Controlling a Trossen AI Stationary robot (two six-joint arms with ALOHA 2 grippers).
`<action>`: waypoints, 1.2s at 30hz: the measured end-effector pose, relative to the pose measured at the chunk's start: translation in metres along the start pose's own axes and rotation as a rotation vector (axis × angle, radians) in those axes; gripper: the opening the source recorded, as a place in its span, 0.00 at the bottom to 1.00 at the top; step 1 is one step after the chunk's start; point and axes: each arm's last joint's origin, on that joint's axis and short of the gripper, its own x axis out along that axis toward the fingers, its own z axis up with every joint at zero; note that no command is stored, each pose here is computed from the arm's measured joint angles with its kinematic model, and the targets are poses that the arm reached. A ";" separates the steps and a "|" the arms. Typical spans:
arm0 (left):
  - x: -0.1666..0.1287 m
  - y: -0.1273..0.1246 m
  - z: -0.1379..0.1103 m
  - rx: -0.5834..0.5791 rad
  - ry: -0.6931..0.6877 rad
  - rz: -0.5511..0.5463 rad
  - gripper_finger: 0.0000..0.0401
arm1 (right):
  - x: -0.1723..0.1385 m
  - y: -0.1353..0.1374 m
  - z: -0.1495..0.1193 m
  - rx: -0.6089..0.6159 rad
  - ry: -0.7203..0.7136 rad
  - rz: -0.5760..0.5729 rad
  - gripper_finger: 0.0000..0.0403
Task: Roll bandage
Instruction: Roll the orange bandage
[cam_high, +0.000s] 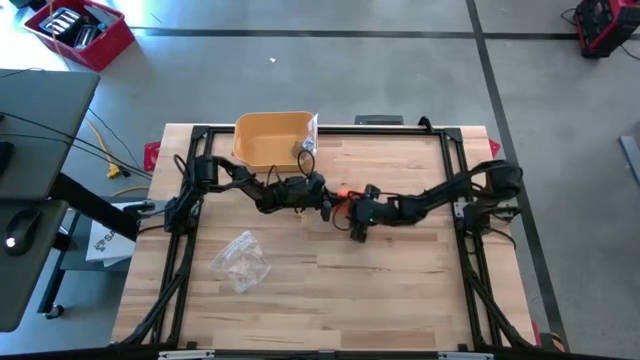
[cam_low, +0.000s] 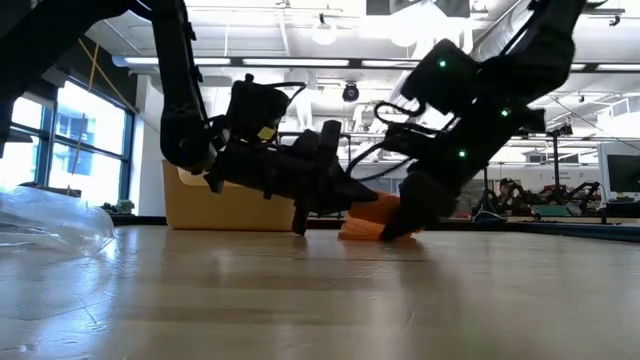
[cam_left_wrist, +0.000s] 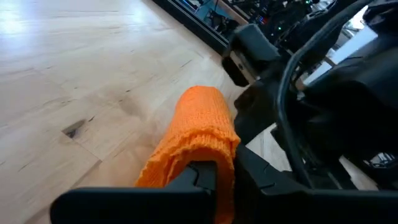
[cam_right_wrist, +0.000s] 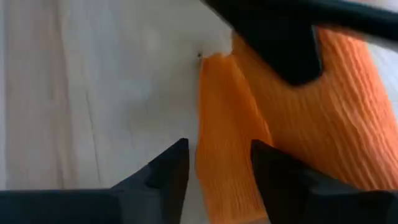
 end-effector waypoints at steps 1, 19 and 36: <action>0.000 0.000 0.000 0.001 0.002 -0.002 0.04 | 0.004 -0.003 0.000 0.013 0.009 0.004 0.39; -0.003 -0.019 -0.007 0.219 0.045 -0.055 0.04 | -0.025 0.042 -0.006 0.052 0.098 0.393 0.01; -0.002 -0.042 -0.012 0.185 0.098 -0.228 0.04 | -0.073 0.012 0.022 0.281 -0.087 0.041 0.00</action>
